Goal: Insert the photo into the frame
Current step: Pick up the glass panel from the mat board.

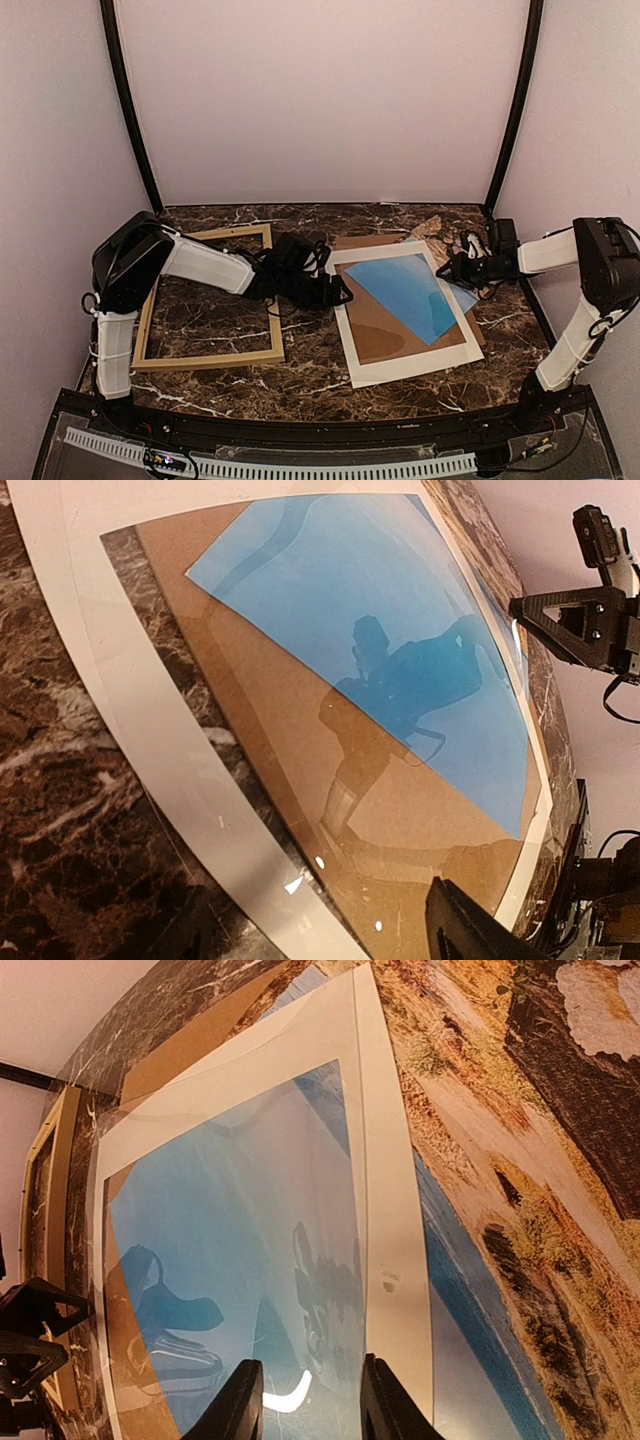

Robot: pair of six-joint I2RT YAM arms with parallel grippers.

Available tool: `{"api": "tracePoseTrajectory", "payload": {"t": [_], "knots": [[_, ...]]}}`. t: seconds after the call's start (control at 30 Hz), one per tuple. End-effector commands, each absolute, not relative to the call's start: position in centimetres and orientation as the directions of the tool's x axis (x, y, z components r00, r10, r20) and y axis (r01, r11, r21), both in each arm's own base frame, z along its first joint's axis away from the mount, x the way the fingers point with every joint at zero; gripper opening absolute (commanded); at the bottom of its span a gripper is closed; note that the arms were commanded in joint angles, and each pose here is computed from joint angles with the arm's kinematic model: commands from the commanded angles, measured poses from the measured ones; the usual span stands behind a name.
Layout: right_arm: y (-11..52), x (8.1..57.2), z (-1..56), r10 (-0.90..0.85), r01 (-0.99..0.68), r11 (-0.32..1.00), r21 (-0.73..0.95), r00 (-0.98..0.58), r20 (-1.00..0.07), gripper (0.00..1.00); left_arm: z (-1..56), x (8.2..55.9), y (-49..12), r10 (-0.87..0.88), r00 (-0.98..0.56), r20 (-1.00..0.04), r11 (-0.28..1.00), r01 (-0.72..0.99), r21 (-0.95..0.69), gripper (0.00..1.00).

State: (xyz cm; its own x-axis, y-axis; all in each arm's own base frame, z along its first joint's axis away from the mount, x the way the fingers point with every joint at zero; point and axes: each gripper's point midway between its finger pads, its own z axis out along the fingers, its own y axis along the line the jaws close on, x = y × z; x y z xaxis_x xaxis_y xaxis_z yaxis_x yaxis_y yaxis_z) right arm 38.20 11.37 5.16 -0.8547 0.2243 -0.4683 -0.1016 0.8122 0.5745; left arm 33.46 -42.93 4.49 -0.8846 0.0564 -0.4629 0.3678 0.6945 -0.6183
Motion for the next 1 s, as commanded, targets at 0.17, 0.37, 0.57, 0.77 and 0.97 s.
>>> {"api": "tracePoseTrajectory", "payload": {"t": [0.17, 0.37, 0.57, 0.77, 0.97], "knots": [[14.1, 36.5, 6.8, 0.174, -0.202, 0.722, 0.661, -0.873, -0.456, 0.30, 5.9, 33.2, -40.5, 0.013, -0.869, -0.494, 0.689, 0.366, -0.625, 0.66], [14.9, 36.1, 6.3, 0.172, -0.218, 0.680, 0.700, -0.881, -0.441, 0.28, 5.8, 33.3, -39.8, 0.013, -0.861, -0.508, 0.671, 0.384, -0.634, 0.59], [15.2, 35.5, 5.6, 0.163, -0.220, 0.660, 0.718, -0.891, -0.423, 0.27, 6.0, 33.4, -39.3, -0.007, -0.861, -0.508, 0.663, 0.376, -0.648, 0.56], [15.1, 35.5, 5.2, 0.165, -0.211, 0.668, 0.714, -0.893, -0.418, 0.27, 5.9, 33.7, -39.0, -0.008, -0.860, -0.510, 0.677, 0.371, -0.636, 0.56], [15.8, 35.1, 5.3, 0.157, -0.221, 0.640, 0.736, -0.900, -0.406, 0.27, 5.3, 33.7, -38.8, -0.001, -0.858, -0.514, 0.695, 0.369, -0.617, 0.56]]}}
